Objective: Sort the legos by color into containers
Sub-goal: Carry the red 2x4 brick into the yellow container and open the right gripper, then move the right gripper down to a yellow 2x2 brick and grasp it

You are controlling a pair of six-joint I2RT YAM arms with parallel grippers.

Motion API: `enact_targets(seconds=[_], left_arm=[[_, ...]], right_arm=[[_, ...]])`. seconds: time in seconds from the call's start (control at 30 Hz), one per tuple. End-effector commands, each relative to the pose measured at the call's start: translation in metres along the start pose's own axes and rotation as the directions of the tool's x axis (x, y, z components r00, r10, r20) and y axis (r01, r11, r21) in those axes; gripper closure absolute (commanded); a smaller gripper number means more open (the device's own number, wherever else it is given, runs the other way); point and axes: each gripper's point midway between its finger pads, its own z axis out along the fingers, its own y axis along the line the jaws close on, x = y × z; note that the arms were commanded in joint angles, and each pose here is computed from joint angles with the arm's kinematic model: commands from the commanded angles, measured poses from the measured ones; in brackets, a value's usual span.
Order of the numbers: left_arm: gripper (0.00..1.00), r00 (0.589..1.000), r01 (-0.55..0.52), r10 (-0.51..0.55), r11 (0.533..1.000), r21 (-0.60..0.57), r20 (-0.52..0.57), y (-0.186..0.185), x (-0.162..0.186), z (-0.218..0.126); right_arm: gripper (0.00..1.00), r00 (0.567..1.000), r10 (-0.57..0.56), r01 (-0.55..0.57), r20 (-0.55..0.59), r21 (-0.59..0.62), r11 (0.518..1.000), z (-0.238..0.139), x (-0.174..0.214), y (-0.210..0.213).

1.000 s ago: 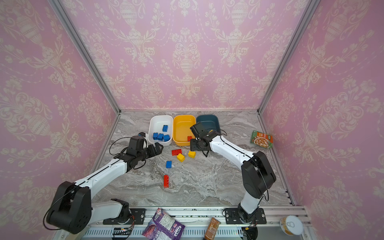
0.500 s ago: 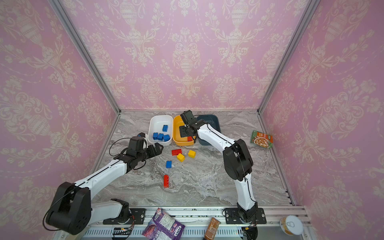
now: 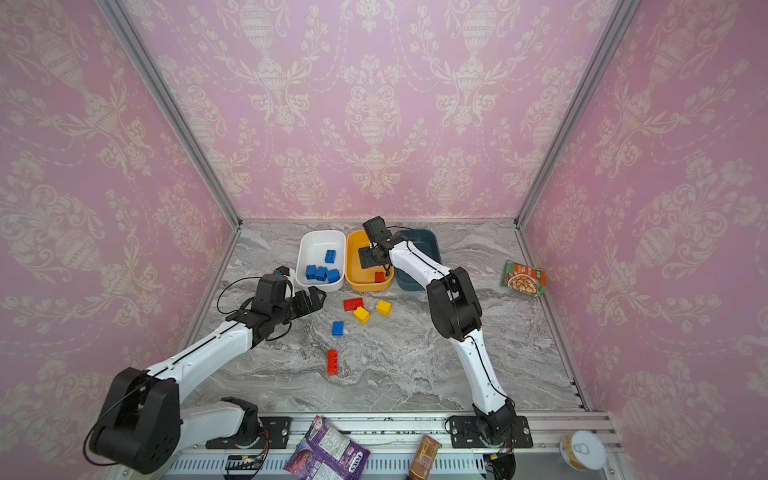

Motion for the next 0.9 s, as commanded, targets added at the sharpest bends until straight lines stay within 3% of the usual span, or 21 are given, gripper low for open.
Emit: enact_targets(seconds=[0.0, 0.6, 0.87], left_arm=[[0.01, 1.000, 0.023, -0.023, 1.000, 0.001, 0.009, 0.001, -0.001, -0.004], [0.01, 1.000, 0.023, -0.023, 1.000, 0.001, 0.005, 0.001, 0.000, -0.004], [0.01, 1.000, 0.017, -0.017, 1.000, 0.001, 0.003, 0.001, 0.001, -0.005]], right_arm=[[0.12, 1.000, -0.012, 0.013, 0.016, -0.027, 1.000, -0.011, -0.010, 0.007], [0.07, 0.999, -0.024, 0.026, 0.028, -0.078, 0.997, -0.053, -0.001, 0.013], [0.07, 0.986, -0.167, 0.162, -0.024, -0.140, 0.977, -0.085, 0.037, 0.013]])
